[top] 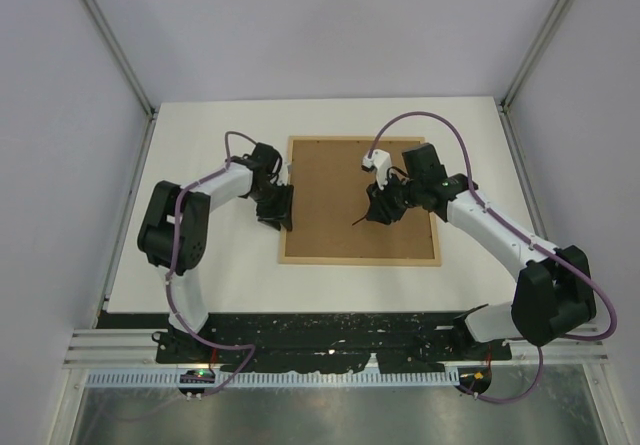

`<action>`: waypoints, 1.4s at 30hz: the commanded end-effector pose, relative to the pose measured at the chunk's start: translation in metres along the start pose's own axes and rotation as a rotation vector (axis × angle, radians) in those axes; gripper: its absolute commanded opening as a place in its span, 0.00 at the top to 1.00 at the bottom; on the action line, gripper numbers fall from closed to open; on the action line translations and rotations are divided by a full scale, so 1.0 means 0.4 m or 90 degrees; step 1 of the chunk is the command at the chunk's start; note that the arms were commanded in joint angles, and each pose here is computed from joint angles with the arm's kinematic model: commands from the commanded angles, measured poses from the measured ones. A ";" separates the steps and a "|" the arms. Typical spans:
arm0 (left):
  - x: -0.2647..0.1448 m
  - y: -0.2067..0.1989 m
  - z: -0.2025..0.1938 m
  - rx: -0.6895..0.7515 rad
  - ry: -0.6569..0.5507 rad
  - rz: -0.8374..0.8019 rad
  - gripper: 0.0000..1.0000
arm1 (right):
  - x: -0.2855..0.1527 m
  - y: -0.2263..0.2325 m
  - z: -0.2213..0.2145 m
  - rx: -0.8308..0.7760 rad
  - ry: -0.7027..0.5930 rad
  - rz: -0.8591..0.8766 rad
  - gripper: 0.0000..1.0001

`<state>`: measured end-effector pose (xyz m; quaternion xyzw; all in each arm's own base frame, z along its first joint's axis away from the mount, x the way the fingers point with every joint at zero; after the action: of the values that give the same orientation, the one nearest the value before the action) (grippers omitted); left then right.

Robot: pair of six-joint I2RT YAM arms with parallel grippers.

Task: Take the photo out of the frame
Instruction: Adjust the photo frame item on the photo frame.

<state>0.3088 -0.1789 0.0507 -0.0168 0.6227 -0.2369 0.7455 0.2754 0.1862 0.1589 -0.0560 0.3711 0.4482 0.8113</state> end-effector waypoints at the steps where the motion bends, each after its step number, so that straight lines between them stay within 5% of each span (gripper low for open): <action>1: 0.020 0.009 -0.027 0.015 0.031 0.032 0.59 | -0.021 0.010 0.042 -0.017 -0.047 0.004 0.92; 16: 0.029 0.007 -0.023 0.029 0.033 0.045 0.73 | -0.020 0.010 0.036 -0.014 -0.045 0.010 0.92; 23: 0.020 -0.001 -0.029 0.010 0.001 -0.013 1.00 | -0.008 0.002 0.021 -0.012 -0.035 0.008 0.92; 32: -0.008 -0.024 -0.020 -0.064 -0.074 -0.197 1.00 | 0.006 -0.012 0.008 0.002 -0.023 0.009 0.92; 42: -0.005 -0.051 -0.012 -0.077 -0.087 -0.263 1.00 | -0.013 -0.009 0.024 0.008 -0.040 0.017 0.92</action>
<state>0.2938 -0.1820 0.0486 -0.1800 0.5871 -0.3095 0.7260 0.2754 0.1796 0.1504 -0.0398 0.3813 0.4464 0.8086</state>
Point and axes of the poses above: each gripper's point midway between its finger pads, its own x axis out along the fingers, its own y axis along the line the jaws close on, z = x × y, the point moved 3 cm from there along -x, back along the fingers, and after that the axes turned 8 degrees about x, right-handed, at the moved point
